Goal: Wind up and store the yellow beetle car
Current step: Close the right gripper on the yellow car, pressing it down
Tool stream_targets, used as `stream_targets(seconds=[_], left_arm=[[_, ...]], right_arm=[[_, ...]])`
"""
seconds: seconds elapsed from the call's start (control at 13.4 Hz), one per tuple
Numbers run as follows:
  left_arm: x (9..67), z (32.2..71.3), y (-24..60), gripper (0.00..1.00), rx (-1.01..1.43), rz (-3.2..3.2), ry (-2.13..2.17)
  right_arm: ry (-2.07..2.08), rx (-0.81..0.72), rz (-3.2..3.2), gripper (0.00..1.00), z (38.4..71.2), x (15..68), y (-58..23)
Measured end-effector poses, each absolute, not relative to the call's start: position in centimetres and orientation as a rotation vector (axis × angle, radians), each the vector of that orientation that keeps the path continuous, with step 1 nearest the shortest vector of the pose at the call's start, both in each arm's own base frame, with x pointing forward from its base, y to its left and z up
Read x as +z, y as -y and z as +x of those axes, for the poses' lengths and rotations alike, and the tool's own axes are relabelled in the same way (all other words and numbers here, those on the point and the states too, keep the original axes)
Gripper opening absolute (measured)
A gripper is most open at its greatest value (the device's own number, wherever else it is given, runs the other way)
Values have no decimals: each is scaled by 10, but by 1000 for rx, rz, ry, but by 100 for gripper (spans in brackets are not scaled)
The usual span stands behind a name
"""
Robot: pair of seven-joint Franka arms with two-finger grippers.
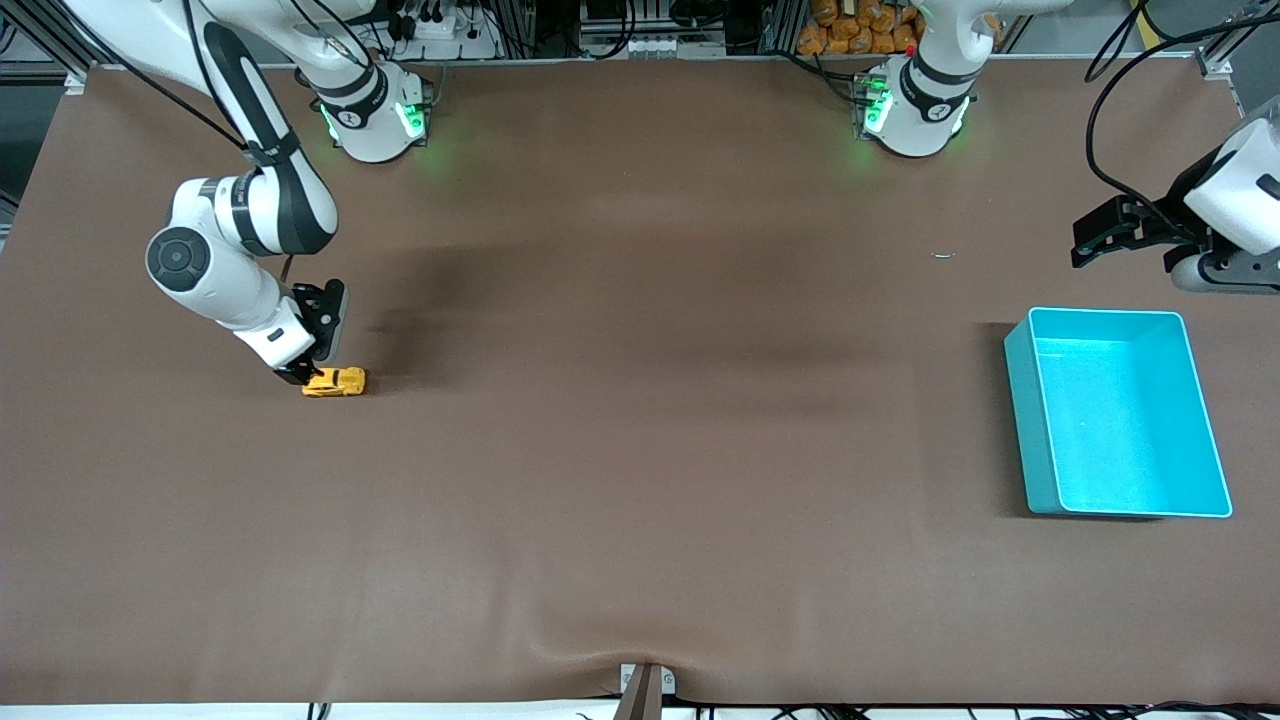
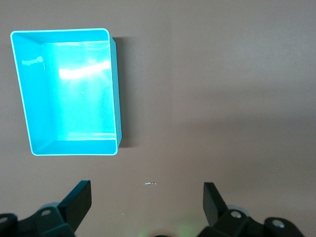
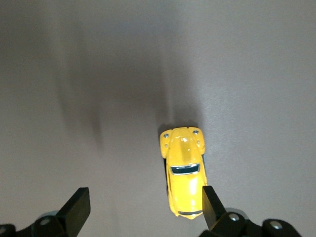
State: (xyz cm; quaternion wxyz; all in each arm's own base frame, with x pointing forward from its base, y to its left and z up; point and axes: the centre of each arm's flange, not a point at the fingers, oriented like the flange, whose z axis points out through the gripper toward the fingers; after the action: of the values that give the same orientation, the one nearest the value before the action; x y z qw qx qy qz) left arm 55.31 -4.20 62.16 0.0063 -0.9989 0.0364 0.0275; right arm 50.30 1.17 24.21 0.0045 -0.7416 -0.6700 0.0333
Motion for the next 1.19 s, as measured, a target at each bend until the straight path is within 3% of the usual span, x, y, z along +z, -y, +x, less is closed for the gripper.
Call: stream_targets(seconds=[0.97,1.19], left_arm=[[622,553,45,100,84,-3125,-122],[622,553,45,100,83,-3125,-122]], right_arm=[[2173,53,-2298,100,519,210,19],[2192,40,-2291,96,520,203,19]])
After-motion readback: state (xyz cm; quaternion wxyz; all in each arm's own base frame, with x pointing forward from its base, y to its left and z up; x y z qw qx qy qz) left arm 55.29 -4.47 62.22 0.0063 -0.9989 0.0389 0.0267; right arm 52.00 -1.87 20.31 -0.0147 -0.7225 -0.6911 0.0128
